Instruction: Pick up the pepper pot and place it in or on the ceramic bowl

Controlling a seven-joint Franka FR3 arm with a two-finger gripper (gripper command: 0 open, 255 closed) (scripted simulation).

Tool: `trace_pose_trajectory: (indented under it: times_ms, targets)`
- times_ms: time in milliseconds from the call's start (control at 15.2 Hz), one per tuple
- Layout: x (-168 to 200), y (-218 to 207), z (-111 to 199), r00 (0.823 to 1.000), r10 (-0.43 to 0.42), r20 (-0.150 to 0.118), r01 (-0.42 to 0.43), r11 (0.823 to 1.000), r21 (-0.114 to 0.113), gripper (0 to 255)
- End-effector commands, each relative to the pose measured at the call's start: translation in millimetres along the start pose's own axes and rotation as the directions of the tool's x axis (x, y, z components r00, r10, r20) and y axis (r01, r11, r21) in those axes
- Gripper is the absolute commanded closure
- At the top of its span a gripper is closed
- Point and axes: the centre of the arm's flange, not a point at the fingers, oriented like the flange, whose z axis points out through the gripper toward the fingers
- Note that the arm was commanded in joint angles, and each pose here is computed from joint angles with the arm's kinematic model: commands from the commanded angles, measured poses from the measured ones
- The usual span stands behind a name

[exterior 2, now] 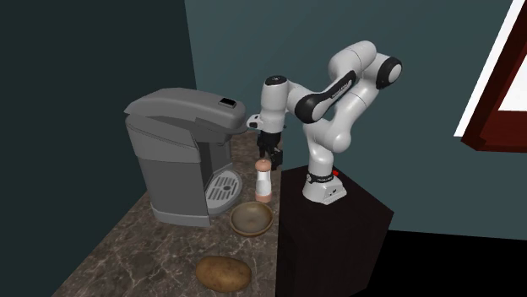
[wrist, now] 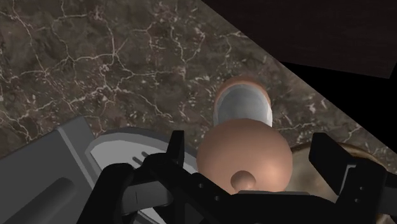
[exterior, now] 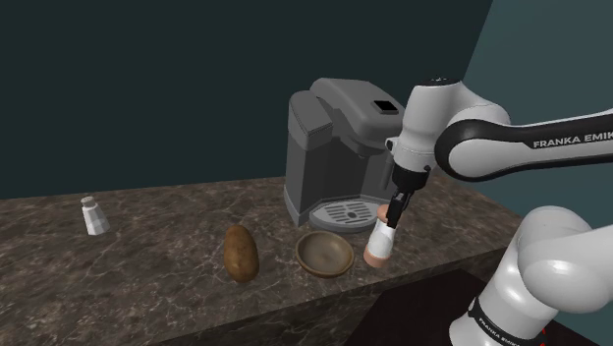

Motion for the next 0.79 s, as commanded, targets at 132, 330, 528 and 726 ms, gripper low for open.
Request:
trace_pose_trajectory:
  times_ms: [132, 330, 528, 726]
  targets:
    - [0.6, 0.4, 6.9, 1.000, 0.000, -0.001, 0.000, 1.000, 0.000, 0]
    - [0.6, 0.4, 7.0, 1.000, 0.000, -0.001, 0.000, 1.000, 0.000, 0]
    - [0.6, 0.4, 6.9, 1.000, 0.000, -0.001, 0.000, 1.000, 0.000, 255]
    - [0.4, 0.4, 7.0, 1.000, 0.000, -0.001, 0.000, 1.000, 0.000, 255]
